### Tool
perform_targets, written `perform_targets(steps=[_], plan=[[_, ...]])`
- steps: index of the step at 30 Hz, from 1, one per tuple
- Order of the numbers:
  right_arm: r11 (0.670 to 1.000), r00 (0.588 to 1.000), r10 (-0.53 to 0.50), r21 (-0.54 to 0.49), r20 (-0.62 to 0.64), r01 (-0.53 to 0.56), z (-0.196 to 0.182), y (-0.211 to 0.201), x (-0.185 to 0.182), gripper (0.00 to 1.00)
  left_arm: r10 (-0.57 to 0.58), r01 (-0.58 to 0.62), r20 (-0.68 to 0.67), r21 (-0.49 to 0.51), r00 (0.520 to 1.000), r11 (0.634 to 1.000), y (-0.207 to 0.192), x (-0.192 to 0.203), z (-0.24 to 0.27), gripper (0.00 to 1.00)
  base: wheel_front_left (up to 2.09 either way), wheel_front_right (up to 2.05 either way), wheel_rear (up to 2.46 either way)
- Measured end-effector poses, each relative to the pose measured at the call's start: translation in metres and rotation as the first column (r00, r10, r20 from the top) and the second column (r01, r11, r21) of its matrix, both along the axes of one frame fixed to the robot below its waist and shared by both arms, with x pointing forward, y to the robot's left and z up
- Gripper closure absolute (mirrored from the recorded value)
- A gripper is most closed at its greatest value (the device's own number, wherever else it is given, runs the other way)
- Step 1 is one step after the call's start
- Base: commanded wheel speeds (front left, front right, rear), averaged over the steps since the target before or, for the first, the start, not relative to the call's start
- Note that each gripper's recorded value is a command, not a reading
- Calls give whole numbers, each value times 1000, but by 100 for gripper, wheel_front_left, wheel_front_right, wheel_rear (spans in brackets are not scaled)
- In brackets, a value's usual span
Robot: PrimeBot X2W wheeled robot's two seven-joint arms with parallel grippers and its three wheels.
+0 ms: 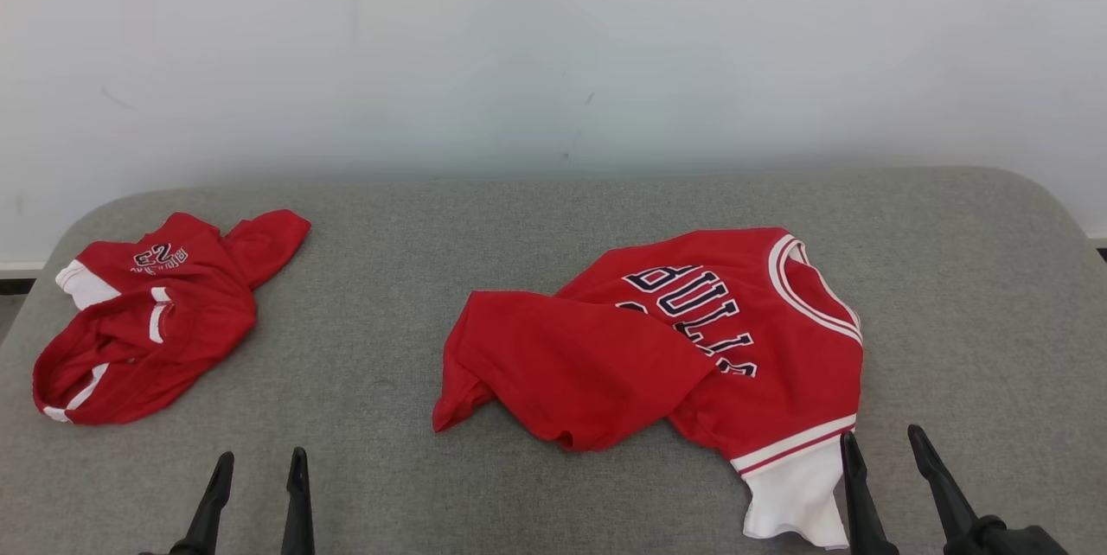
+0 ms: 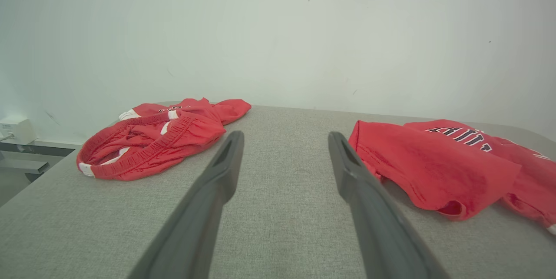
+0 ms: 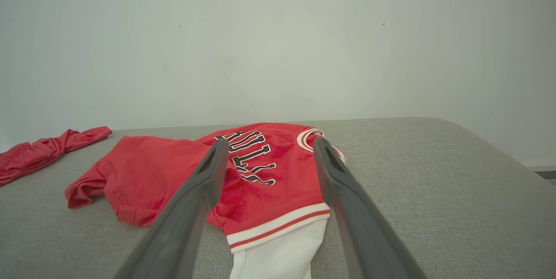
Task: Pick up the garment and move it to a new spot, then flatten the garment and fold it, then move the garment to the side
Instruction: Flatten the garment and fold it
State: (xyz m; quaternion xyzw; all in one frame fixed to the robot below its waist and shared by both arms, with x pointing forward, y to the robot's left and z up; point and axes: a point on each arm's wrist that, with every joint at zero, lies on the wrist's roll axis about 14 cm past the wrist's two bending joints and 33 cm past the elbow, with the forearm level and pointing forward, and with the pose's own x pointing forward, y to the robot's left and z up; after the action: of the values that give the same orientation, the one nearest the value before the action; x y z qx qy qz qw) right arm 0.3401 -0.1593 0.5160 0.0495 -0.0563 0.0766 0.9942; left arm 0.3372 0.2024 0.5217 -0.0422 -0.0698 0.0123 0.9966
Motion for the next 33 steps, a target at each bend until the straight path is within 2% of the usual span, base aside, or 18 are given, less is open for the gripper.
perform_targets(steps=[10,15,21,25,33], plan=[[1000,1000,8,9,-22,-8,-7,6,-5,0,-2,2,3,15,1000,1000,0,-2,1,0,0,0,0],[1000,999,17,16,-28,-17,-9,11,-1,0,-109,109,-18,13,994,994,-32,7,-5,0,0,0,0],[1000,999,12,18,-36,-12,-11,10,2,0,-240,240,-34,16,970,971,-73,21,-9,0,0,0,0],[1000,999,-4,20,-42,5,-13,6,4,0,-348,348,-53,5,936,937,-109,30,-14,0,0,0,0],[997,995,-74,21,-62,75,-18,-15,4,0,-528,529,-124,-22,840,848,-174,42,-36,0,0,0,0]])
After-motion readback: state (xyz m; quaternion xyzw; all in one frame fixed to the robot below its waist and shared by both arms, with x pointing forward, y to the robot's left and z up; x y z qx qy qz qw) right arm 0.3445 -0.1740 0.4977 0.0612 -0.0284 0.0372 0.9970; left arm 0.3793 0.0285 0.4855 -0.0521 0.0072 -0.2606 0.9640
